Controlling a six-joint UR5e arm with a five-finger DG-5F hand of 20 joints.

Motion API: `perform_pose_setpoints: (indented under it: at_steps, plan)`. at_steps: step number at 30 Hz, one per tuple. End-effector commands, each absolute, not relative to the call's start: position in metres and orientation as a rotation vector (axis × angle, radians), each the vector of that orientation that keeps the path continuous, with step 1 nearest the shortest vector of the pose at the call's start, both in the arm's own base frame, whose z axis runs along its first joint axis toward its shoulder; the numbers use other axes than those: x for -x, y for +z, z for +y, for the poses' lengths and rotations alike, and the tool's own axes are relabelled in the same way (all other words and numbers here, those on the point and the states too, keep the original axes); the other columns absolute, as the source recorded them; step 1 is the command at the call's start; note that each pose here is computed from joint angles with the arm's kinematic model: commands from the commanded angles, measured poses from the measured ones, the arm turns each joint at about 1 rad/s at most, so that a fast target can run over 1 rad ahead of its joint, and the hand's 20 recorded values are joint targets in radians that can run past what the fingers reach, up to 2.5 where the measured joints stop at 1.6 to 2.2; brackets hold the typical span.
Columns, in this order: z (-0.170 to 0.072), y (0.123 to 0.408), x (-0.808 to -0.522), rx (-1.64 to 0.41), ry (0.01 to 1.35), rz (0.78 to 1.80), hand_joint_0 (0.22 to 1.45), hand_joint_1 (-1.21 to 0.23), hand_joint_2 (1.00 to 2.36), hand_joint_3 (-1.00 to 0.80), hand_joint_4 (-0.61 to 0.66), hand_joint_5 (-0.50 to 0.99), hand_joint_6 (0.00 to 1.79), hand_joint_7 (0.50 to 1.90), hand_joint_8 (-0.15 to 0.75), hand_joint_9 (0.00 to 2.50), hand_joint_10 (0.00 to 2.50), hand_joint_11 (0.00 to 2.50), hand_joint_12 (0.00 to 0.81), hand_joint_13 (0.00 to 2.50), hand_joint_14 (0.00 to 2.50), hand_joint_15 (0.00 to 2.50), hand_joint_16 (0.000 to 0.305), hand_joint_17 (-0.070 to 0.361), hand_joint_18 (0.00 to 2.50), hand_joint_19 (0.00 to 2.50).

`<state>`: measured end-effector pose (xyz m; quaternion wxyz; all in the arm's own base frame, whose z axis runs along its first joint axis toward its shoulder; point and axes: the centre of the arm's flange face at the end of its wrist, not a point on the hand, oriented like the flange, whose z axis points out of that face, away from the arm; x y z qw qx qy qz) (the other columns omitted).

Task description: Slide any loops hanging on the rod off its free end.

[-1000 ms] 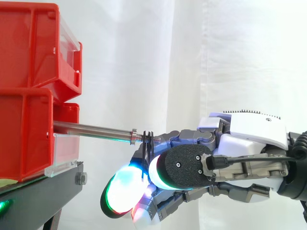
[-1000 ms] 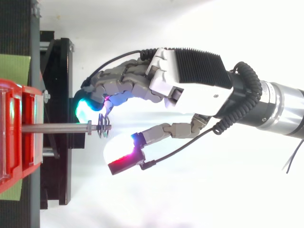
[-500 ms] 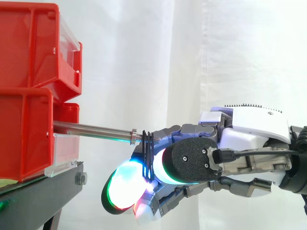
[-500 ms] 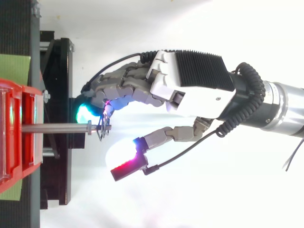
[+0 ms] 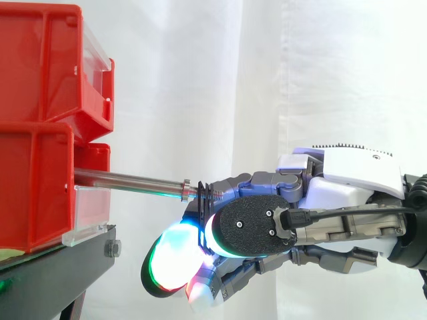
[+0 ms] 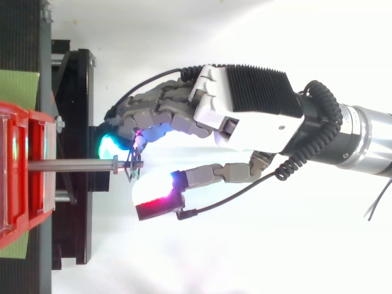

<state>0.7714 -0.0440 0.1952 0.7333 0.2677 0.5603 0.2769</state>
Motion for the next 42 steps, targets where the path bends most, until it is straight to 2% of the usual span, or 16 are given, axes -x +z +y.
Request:
perform_pose_setpoints:
  at_steps: [1,6,9,11,16,18,34,42]
  plan:
    - [-0.044,0.196,-0.771,-0.589,0.611,1.231,0.58,-0.64,1.02,-0.27,0.20,-0.17,0.91,0.90,0.289,0.81,0.02,0.51,0.367,0.60,0.01,0.31,0.051,0.115,0.66,0.38]
    - [-0.045,0.195,-0.771,-0.586,0.611,1.238,0.59,-0.65,1.02,-0.27,0.18,-0.16,0.92,0.92,0.295,0.86,0.02,0.56,0.365,0.61,0.01,0.32,0.051,0.114,0.67,0.38]
    - [-0.044,0.199,-0.770,-0.581,0.615,1.240,0.57,-0.68,1.02,-0.17,0.15,-0.14,0.91,0.99,0.295,0.89,0.02,0.56,0.364,0.64,0.01,0.34,0.051,0.115,0.69,0.40]
    - [-0.045,0.203,-0.770,-0.582,0.614,1.239,0.57,-0.71,1.02,-0.07,0.13,-0.12,0.91,1.02,0.326,0.94,0.02,0.54,0.399,0.71,0.01,0.35,0.058,0.131,0.78,0.37]
    - [-0.045,0.204,-0.769,-0.582,0.609,1.247,0.60,-0.79,1.00,0.07,-0.07,-0.10,0.92,1.12,0.343,0.99,0.02,0.54,0.420,0.80,0.02,0.38,0.064,0.144,0.89,0.34]
    - [-0.045,0.204,-0.769,-0.582,0.609,1.247,0.61,-0.80,1.00,0.08,-0.09,-0.10,0.92,1.12,0.342,0.99,0.02,0.54,0.421,0.80,0.01,0.37,0.064,0.143,0.90,0.34]
    - [-0.046,0.207,-0.768,-0.585,0.607,1.251,0.60,-0.80,1.00,0.07,-0.08,-0.10,0.91,1.12,0.334,1.00,0.02,0.54,0.411,0.81,0.01,0.38,0.062,0.140,0.89,0.35]
    - [-0.048,0.207,-0.758,-0.609,0.578,1.337,0.60,-0.80,1.00,0.07,-0.07,-0.10,0.91,1.12,0.334,1.01,0.02,0.54,0.416,0.80,0.02,0.38,0.063,0.142,0.89,0.35]
